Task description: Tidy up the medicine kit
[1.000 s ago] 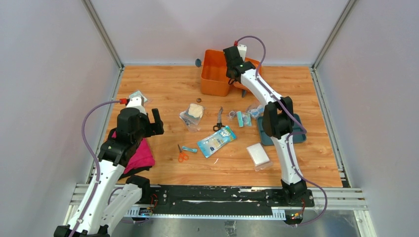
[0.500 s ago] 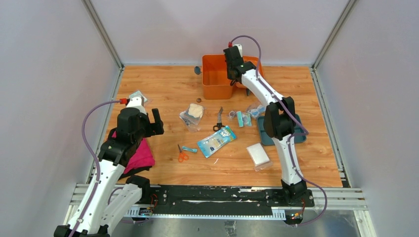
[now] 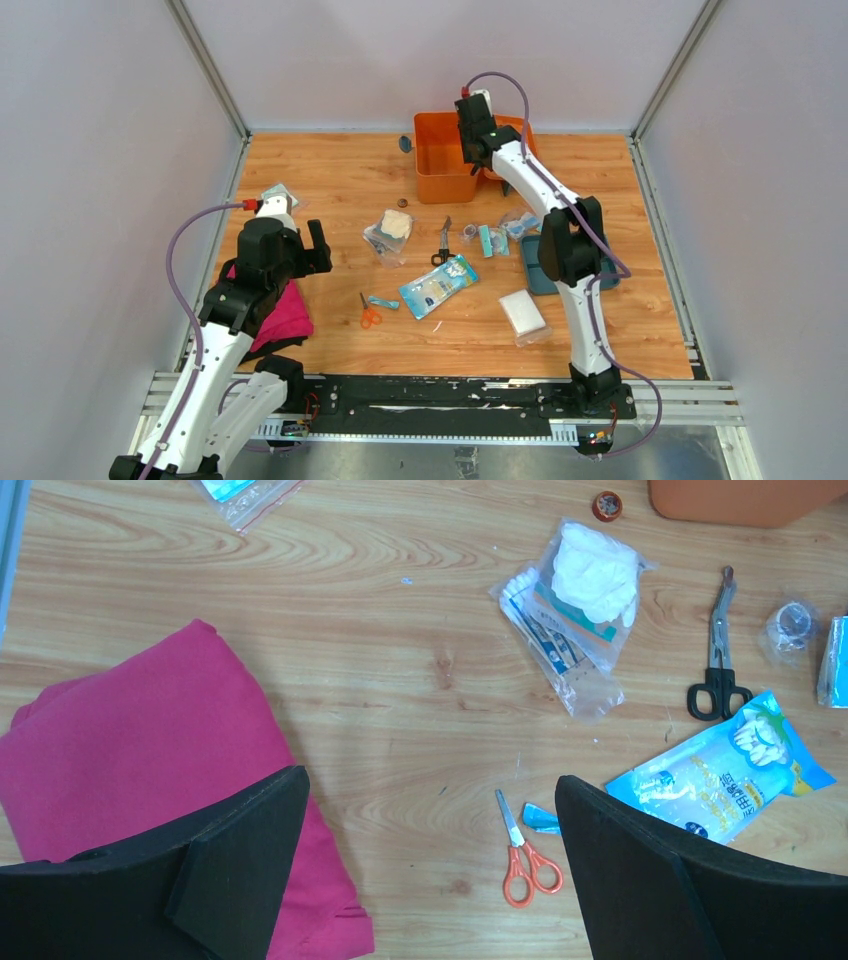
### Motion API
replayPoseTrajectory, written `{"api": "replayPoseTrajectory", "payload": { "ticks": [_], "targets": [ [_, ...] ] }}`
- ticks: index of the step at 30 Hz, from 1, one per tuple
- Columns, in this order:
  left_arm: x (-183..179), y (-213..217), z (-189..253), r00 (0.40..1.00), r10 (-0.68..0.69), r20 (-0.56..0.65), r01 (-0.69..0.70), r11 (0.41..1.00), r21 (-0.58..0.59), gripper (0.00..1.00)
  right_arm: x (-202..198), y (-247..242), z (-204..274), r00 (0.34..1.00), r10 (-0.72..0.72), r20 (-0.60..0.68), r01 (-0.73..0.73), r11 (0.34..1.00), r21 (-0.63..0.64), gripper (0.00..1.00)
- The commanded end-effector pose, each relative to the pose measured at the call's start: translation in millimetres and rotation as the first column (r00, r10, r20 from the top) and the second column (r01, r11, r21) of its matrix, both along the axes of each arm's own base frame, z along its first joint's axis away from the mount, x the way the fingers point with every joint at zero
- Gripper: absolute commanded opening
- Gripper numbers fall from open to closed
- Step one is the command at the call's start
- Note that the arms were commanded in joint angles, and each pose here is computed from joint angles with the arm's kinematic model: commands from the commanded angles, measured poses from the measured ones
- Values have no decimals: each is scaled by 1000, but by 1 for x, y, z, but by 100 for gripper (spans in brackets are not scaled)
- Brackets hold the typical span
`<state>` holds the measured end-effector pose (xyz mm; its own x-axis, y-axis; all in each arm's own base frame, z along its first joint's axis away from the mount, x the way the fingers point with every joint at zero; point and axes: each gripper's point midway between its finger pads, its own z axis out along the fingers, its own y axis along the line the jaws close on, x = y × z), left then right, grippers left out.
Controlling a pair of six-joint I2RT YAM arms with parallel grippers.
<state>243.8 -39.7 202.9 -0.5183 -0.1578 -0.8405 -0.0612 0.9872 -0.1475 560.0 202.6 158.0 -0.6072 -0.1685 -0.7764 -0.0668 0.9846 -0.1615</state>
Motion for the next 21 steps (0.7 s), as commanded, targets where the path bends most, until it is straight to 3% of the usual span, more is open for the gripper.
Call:
{"api": "replayPoseTrajectory", "payload": {
  "ticks": [1,9,14,21],
  "targets": [
    [3,0,5,1000,-3,17,3,1000,-6,100,-11,-5,45,998,-11,69,9,1000,29,45],
    [3,1,6,1000,-1,18,1,1000,-5,100,-43,-8,98,988,-54,142,28,983,182,53],
    [2,0,7,1000,-3,23,3,1000,-7,100,-103,-16,76,982,-179,57,151,932,328,63],
    [3,-1,6,1000,-10,20,10,1000,-10,100,-202,13,20,963,-254,-93,266,824,500,70]
  ]
}}
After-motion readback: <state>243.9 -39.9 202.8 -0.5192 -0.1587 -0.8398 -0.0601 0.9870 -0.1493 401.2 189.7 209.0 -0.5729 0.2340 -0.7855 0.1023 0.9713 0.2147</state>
